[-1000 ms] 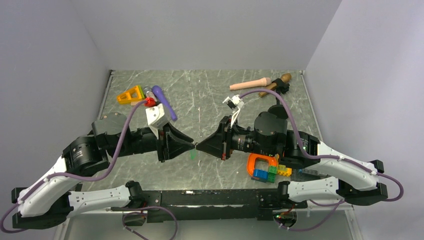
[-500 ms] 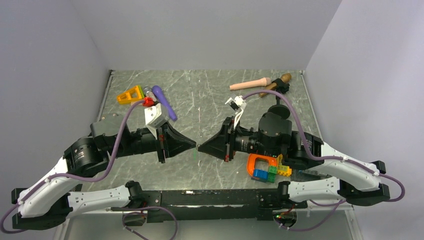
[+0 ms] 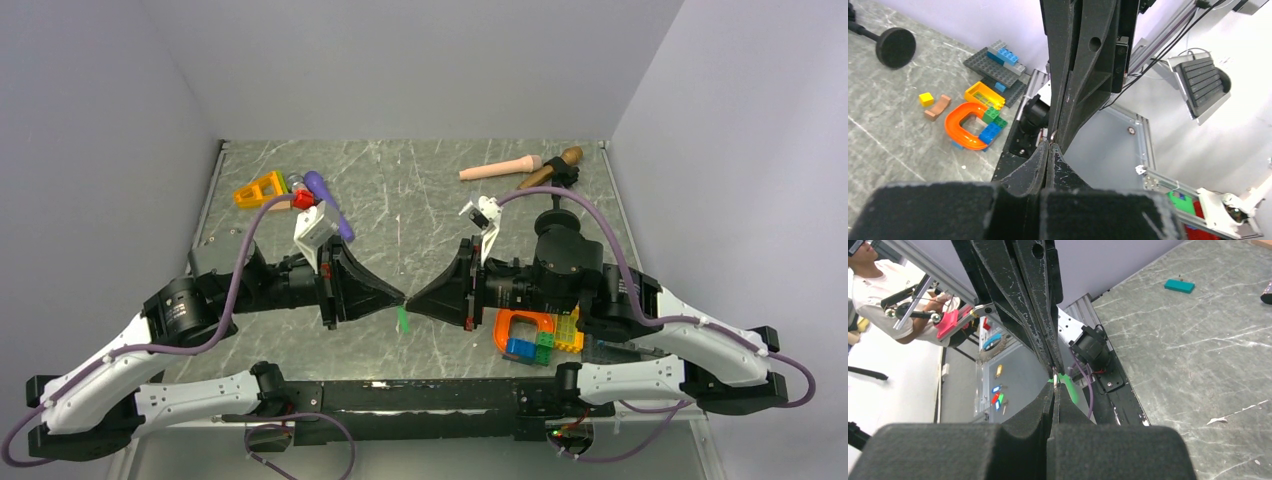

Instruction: Remove the keys from the keyring

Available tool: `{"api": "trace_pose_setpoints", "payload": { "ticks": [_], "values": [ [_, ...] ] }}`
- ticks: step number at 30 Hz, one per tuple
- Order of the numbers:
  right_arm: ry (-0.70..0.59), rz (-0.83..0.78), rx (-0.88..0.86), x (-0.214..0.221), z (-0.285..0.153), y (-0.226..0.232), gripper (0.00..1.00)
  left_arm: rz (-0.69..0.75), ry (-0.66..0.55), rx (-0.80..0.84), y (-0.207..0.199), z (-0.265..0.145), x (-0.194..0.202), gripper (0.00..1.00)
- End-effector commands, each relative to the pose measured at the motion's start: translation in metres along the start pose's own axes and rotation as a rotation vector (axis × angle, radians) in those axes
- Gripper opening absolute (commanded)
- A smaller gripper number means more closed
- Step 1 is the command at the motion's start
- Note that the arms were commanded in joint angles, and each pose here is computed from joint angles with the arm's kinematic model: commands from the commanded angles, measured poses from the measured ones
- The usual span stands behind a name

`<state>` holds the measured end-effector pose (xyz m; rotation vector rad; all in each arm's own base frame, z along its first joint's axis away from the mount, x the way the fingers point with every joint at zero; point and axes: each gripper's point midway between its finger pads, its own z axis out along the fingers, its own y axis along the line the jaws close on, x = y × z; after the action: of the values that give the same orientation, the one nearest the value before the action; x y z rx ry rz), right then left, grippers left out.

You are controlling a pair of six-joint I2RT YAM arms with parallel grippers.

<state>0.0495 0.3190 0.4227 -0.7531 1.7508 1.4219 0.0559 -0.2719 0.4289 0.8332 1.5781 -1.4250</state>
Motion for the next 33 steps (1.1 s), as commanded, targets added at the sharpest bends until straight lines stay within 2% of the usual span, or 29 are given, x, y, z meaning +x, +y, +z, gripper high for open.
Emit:
{"api": "trace_pose_setpoints", "payload": {
  "ticks": [1,14,26,33],
  "values": [
    [-0.102,-0.047,-0.113,-0.033,-0.002,0.029,0.0,-0.075,-0.007,0.092,-0.016,0.008,-0.001,0.0],
    [-0.138,-0.093,-0.246,-0.043,-0.017,0.056,0.0,-0.174,-0.105,0.205,-0.037,-0.005,-0.018,0.0],
    [-0.149,-0.106,-0.276,-0.048,-0.022,0.063,0.0,-0.163,-0.127,0.179,-0.039,-0.015,-0.027,0.0],
    [-0.163,-0.115,-0.307,-0.051,-0.027,0.069,0.0,-0.213,-0.14,0.188,-0.036,-0.011,-0.023,0.0]
  ]
}}
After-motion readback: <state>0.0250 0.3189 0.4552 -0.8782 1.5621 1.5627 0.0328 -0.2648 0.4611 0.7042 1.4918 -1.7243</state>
